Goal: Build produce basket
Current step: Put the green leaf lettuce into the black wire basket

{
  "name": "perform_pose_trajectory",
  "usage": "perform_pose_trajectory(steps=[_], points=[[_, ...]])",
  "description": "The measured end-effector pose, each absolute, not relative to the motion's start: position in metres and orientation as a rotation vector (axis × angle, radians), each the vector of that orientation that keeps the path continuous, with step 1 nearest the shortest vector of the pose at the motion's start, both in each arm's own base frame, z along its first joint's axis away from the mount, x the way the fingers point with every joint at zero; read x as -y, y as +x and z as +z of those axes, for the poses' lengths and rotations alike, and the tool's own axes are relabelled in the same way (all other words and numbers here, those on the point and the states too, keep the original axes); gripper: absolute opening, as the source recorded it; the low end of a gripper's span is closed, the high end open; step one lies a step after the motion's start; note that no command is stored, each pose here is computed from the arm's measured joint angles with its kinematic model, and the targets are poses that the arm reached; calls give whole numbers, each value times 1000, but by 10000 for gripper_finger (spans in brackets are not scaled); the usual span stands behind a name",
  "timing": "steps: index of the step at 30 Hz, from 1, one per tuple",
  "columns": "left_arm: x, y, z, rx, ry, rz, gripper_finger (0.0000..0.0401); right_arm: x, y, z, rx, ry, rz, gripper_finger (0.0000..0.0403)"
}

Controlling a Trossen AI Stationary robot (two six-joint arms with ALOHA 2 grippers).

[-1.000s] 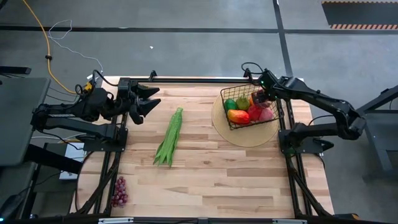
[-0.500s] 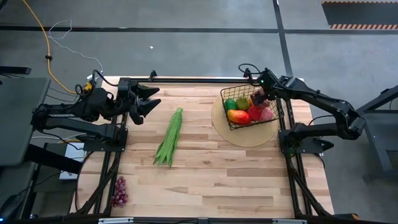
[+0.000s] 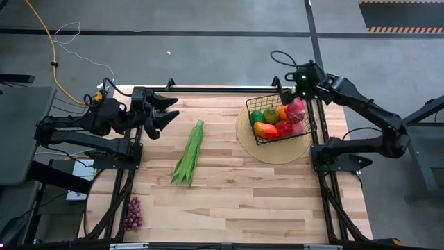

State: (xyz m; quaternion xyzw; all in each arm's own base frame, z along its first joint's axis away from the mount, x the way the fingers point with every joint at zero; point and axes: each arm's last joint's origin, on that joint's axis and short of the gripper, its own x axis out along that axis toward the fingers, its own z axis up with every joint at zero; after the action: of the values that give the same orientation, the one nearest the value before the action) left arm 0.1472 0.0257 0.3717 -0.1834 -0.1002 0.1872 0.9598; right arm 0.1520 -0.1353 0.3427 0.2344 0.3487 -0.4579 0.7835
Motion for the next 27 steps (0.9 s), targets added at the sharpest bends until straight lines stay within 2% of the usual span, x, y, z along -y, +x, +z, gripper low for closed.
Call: perform_pose_trajectory(steps=[7,14,20,27], points=[[-26,147,372,205,-370,382,310,115,164,357,-476,567,-673,355],[-26,147,372,206,-370,387,310,102,181,376,-297,451,-472,355],[-26,147,372,205,-370,388,310,96,187,382,-243,418,-403,355],[-26,147,372,203,-370,388,310,86,193,388,-208,428,-231,355]])
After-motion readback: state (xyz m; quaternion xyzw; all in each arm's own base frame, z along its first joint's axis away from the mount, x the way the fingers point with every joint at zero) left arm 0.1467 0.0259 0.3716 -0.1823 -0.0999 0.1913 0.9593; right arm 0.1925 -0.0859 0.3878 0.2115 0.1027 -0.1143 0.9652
